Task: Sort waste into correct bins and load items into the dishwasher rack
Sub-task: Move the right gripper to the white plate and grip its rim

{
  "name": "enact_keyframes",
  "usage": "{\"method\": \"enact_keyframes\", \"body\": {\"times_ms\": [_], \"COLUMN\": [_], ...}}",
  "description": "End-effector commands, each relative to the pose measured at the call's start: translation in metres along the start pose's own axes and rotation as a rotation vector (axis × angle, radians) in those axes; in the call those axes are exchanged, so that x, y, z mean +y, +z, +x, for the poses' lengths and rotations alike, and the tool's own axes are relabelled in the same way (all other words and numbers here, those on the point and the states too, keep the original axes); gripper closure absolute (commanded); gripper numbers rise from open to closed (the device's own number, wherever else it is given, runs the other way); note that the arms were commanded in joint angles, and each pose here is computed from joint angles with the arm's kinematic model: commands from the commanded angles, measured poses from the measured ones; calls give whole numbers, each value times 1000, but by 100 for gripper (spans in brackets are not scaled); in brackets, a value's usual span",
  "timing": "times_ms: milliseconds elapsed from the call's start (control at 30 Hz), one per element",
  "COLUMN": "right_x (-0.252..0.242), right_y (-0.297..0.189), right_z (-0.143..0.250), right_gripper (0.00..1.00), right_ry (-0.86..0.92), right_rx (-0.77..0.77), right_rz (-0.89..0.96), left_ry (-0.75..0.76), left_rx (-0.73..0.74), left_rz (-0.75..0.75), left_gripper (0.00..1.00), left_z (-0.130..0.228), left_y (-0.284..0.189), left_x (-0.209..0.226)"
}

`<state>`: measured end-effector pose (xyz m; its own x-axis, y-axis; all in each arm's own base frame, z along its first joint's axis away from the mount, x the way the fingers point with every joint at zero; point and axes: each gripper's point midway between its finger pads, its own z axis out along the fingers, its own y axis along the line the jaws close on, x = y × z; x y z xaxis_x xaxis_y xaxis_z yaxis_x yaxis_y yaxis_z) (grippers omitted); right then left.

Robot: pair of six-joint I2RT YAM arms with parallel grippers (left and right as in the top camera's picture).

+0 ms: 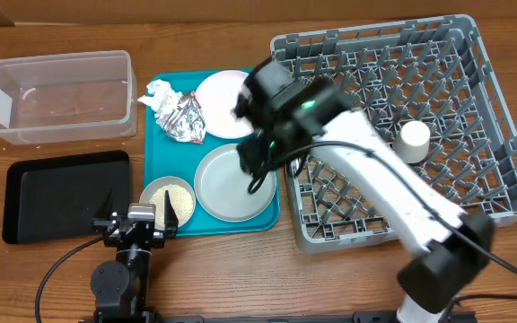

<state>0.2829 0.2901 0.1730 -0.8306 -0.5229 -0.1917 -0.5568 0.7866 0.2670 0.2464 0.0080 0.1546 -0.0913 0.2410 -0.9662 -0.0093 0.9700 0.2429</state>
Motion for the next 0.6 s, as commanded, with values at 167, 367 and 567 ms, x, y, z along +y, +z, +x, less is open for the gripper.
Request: {"method": "enact_keyframes", "body": {"times_ms": [167,367,567], "right_x": [7,30,48], "right_y": [69,96,116], "right_z": [46,51,36], "right_gripper": [45,45,44], "right_ry": [-293,-525,-607], "right_rx": [161,135,70], "right_rz": [14,31,41], "left_ry": [7,8,7], "left_rx": [0,0,0], "left_rz": [-6,-6,-6], "left_gripper": [0,0,0], "left_z": [1,1,1], "left_y": [0,0,0], "left_x": [2,2,2]}}
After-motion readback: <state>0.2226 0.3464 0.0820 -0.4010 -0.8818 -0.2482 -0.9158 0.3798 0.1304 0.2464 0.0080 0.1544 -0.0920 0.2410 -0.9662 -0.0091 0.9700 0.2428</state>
